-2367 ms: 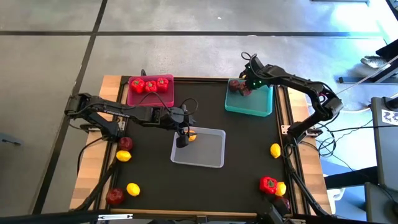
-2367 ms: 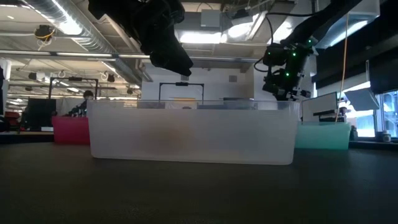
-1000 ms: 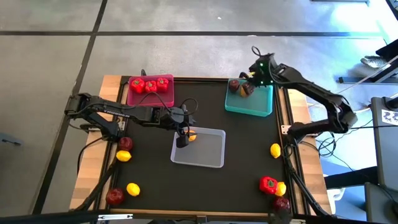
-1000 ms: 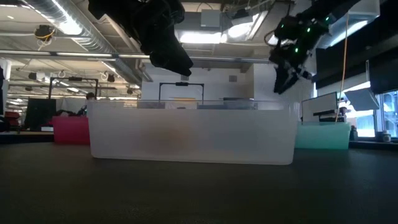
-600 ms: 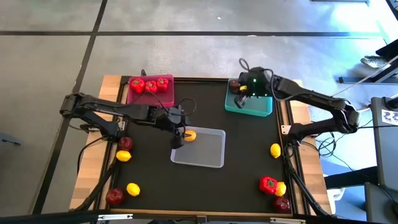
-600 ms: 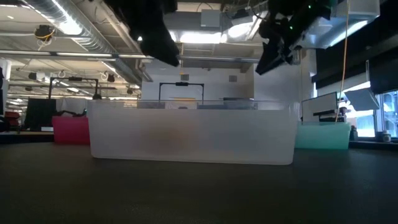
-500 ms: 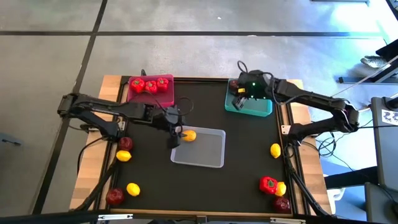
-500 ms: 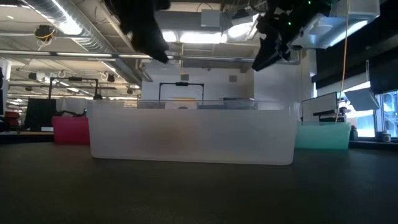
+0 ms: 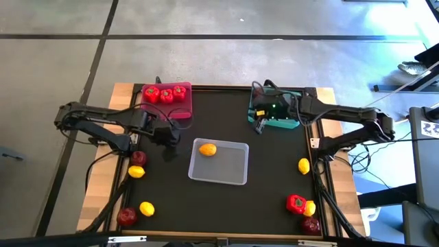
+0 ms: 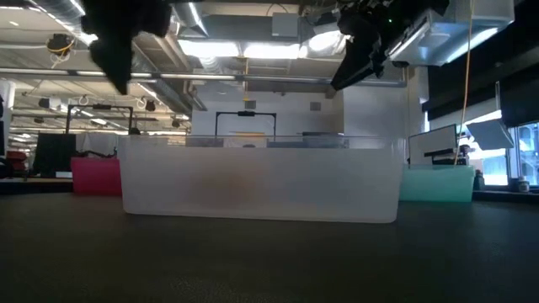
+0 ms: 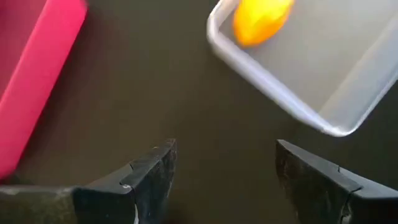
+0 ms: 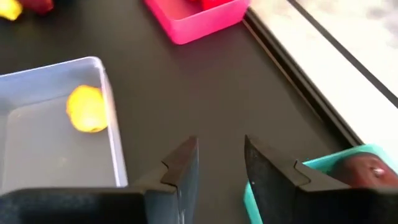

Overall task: Sort produce into baskets
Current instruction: Put the lemon into the white bin

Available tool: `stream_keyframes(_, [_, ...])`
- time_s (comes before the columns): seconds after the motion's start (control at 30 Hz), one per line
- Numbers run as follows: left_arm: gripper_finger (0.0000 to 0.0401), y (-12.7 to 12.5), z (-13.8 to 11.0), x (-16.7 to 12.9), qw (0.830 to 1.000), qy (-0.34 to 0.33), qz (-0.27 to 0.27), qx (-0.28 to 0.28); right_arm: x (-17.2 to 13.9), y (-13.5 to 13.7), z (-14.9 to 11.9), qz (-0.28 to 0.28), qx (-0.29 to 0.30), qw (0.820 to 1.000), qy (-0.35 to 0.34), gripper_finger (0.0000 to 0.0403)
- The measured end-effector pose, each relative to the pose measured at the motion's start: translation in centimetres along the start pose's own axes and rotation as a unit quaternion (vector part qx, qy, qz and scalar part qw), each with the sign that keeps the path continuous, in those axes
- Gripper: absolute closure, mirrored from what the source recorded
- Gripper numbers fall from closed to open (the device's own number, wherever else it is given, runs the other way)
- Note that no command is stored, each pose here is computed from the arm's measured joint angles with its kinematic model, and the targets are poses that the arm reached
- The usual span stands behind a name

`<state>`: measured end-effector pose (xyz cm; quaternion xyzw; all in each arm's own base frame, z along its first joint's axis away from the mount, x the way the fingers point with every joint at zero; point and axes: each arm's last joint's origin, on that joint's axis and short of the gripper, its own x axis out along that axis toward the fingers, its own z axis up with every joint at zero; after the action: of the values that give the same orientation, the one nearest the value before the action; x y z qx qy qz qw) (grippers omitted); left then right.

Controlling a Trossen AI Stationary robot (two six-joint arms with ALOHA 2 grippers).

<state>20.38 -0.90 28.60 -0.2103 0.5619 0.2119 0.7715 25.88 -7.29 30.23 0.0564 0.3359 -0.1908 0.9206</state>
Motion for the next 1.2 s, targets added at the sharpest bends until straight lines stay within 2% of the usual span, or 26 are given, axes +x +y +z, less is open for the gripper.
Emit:
stream_keyframes(0.07, [0.0138, 0.0, -0.5, 0.0, 1.000, 0.026, 0.003, -0.016, 0.3, 0.5, -0.1, 0.006, -0.006, 1.000, 0.006, 0.0271])
stream_keyframes(0.17, [0.0138, -0.7, -1.1, 0.3, 0.998, 0.058, -0.027, -0.026, 1.0, 1.1, -0.3, 0.012, -0.017, 1.000, 0.018, 0.0271])
stream_keyframes(0.27, [0.0138, -1.7, -1.7, 0.8, 0.995, 0.082, -0.059, -0.023, 1.7, 1.4, -0.5, 0.014, -0.027, 0.999, 0.030, 0.0271])
stream_keyframes(0.47, [0.0138, -3.6, -3.5, 1.5, 0.990, 0.115, -0.085, -0.004, 2.7, 1.6, -0.9, 0.015, -0.033, 0.998, 0.046, 0.0271])
stream_keyframes(0.83, [0.0138, -8.5, -7.0, 0.5, 0.970, 0.081, -0.197, 0.115, 2.7, 1.6, -0.8, 0.019, -0.040, 0.998, 0.044, 0.0271])
stream_keyframes(0.97, [0.0138, -10.0, -8.5, 0.8, 0.967, 0.084, -0.198, 0.134, 2.7, 1.6, -0.8, 0.019, -0.043, 0.998, 0.043, 0.0271])
stream_keyframes(1.2, [0.0138, -11.9, -11.3, 2.2, 0.957, 0.134, -0.181, 0.184, 2.7, 1.6, -0.8, 0.020, -0.046, 0.998, 0.042, 0.0271])
